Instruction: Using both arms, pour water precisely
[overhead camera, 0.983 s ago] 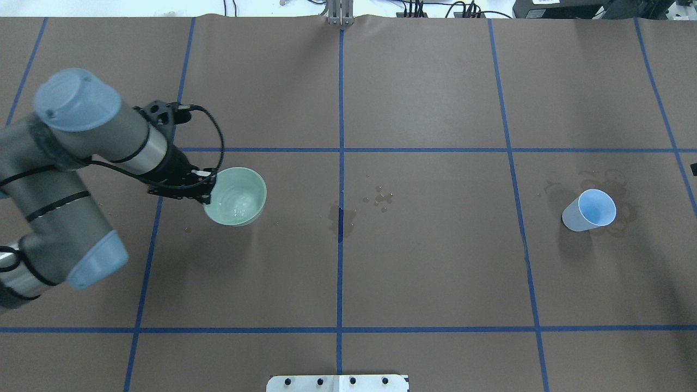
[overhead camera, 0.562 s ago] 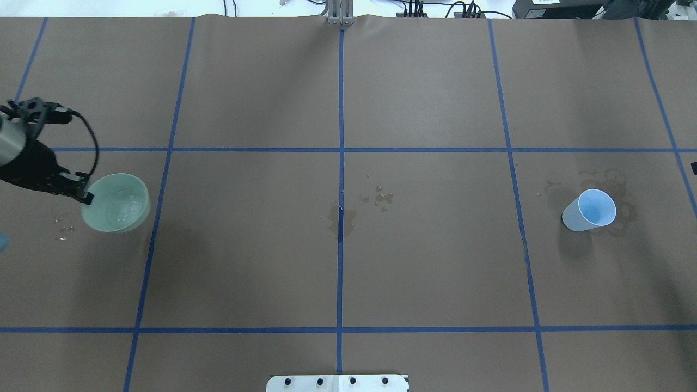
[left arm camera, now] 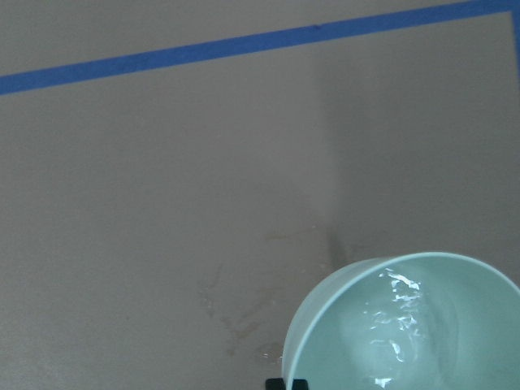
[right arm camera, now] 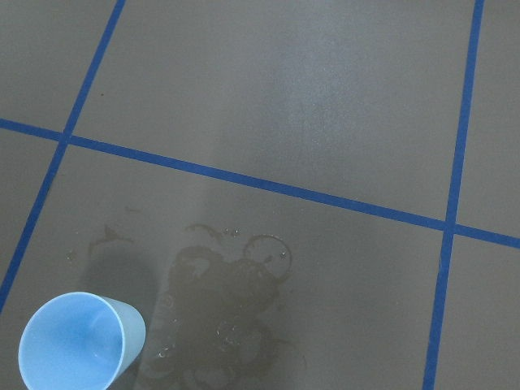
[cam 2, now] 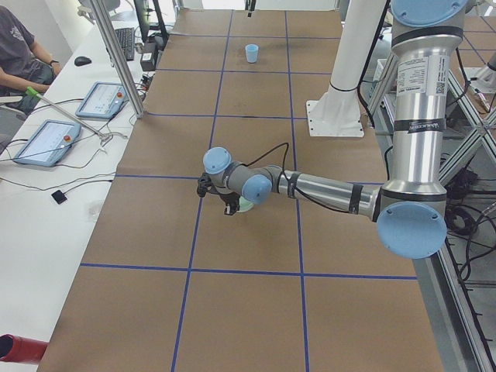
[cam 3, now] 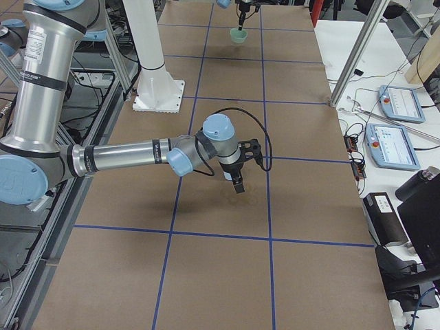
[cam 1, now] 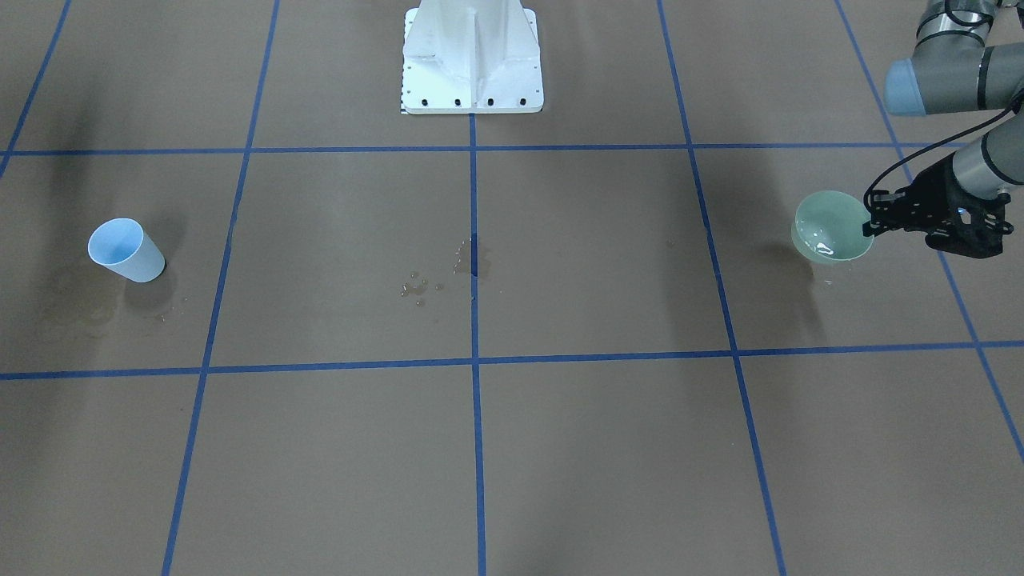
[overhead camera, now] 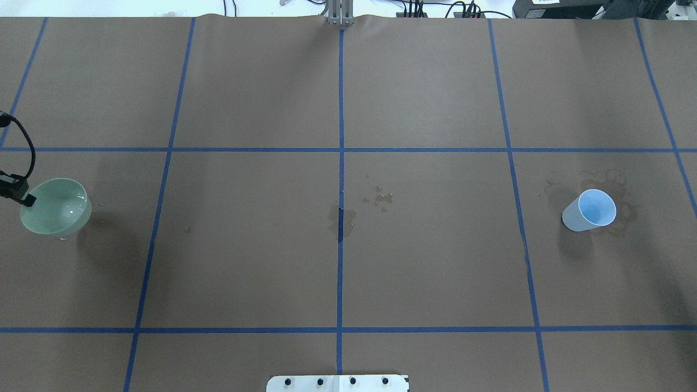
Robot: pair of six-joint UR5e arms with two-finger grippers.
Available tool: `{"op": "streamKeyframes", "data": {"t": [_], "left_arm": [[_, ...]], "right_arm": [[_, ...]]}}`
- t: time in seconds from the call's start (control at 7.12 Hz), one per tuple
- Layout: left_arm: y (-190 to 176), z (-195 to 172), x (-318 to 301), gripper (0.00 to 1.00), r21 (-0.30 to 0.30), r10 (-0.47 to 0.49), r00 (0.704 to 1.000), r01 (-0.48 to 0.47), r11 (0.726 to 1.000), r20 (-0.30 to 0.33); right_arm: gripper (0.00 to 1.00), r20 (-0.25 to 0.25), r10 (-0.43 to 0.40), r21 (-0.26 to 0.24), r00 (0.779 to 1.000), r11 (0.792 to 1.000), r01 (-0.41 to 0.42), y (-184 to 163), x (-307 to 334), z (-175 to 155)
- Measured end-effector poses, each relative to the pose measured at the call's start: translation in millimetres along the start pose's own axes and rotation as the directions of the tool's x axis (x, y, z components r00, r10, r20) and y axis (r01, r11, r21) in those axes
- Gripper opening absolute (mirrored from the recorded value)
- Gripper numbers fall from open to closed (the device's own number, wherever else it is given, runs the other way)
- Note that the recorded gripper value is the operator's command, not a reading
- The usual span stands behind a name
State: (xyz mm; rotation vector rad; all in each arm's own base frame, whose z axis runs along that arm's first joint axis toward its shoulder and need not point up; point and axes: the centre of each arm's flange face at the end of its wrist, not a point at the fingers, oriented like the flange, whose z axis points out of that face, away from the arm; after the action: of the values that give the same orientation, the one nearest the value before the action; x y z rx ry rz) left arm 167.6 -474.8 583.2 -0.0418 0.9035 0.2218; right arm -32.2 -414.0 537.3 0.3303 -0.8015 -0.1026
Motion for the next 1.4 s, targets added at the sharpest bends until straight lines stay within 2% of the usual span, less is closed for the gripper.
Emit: {"op": "streamKeyframes", "data": {"t": [0.42, 0.56, 0.7, 0.98, 1.12, 1.4], "left_arm": [[0, 14, -16, 0.06, -0.026, -0.027, 1.0, 0.027, 0.999, 0.01], [2, 18, -22, 0.7, -0.035, -0.037, 0.999, 0.037, 0.999, 0.015], [4, 19, -25, 1.0, -0.037, -0.041, 0.999, 0.042, 0.998, 0.016], [11, 15, -28, 1.0, -0.031, -0.041, 0.999, 0.042, 0.999, 0.016], [14, 3, -28, 1.0, -0.008, -0.04, 0.999, 0.04, 0.999, 0.012], [14, -49, -36, 1.0, 0.093, -0.036, 0.999, 0.035, 0.995, 0.002]], "right_arm": [[1.0, 0.002, 0.013, -0.005, 1.0, 1.0, -0.013, 3, 5, 0], [1.0, 0.002, 0.014, -0.006, 1.0, 1.0, -0.014, 3, 6, 1], [1.0, 0.001, 0.016, -0.007, 1.0, 1.0, -0.016, 3, 7, 1], [1.0, 0.002, 0.02, -0.005, 1.0, 1.0, -0.02, 2, 8, 1], [1.0, 0.005, 0.025, -0.003, 1.0, 1.0, -0.025, 2, 10, -1], [1.0, 0.01, 0.043, -0.005, 0.999, 0.999, -0.043, 2, 24, -1]]}}
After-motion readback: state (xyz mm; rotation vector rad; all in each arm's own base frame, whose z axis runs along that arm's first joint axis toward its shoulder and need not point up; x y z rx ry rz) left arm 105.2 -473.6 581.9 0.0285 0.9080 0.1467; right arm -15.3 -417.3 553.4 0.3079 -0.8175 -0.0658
